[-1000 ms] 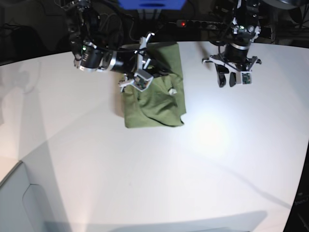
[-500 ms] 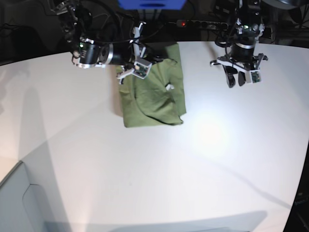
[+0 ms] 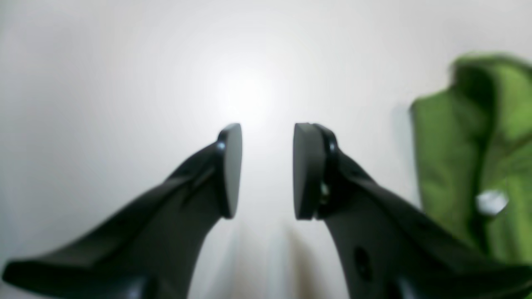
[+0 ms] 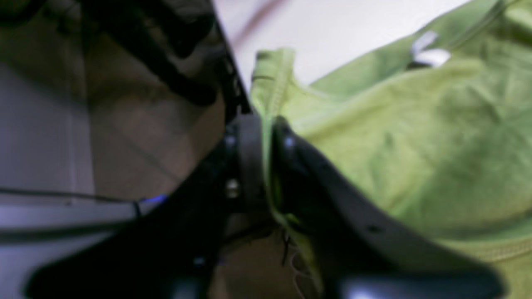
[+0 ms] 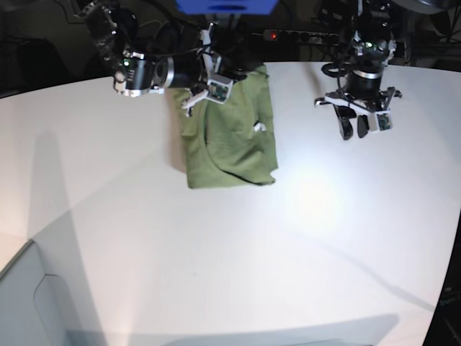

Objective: Fold the T-shirt properly

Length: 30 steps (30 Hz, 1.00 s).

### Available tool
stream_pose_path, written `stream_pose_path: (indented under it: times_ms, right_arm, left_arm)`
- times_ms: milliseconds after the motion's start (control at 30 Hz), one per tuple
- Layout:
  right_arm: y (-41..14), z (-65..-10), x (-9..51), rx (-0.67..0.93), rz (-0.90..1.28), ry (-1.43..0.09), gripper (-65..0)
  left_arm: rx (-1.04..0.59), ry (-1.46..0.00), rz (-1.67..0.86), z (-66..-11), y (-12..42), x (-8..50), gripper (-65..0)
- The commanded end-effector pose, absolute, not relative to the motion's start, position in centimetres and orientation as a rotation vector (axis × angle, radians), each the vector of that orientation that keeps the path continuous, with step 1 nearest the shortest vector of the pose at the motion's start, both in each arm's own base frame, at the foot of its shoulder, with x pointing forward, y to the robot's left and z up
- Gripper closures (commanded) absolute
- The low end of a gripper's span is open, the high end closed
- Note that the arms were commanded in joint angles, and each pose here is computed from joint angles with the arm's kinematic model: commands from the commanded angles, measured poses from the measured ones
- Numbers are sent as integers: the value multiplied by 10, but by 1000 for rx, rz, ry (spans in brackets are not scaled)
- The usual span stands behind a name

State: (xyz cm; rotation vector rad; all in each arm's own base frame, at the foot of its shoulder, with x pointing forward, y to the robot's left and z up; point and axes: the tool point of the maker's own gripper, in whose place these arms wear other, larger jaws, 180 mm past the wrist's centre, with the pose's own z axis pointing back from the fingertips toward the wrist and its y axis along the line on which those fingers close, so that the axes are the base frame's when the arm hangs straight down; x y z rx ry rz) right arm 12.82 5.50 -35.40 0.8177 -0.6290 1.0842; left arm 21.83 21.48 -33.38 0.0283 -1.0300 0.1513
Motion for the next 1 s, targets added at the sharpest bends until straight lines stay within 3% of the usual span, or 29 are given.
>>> stream_pose_path:
  times_ms: [0, 100, 233, 533, 967]
  right_arm:
    - [62, -341, 132, 854, 1098, -679, -137]
    - [62, -338, 130, 854, 1122, -683, -278]
    - [55, -325, 141, 823, 1105, -742, -366]
    - [36, -320, 162, 752, 1062, -786, -368]
    - [-16, -322, 196, 612, 886, -838, -368]
  left_arm:
    - [26, -1075, 145, -321, 214, 223, -221]
    - [-56, -1101, 187, -311, 204, 226, -292]
    - [-220, -1088, 299, -311, 189, 227, -356]
    - [-508, -972, 266, -326, 96, 219, -359]
    - [-560, -825, 277, -376, 60, 208, -358]
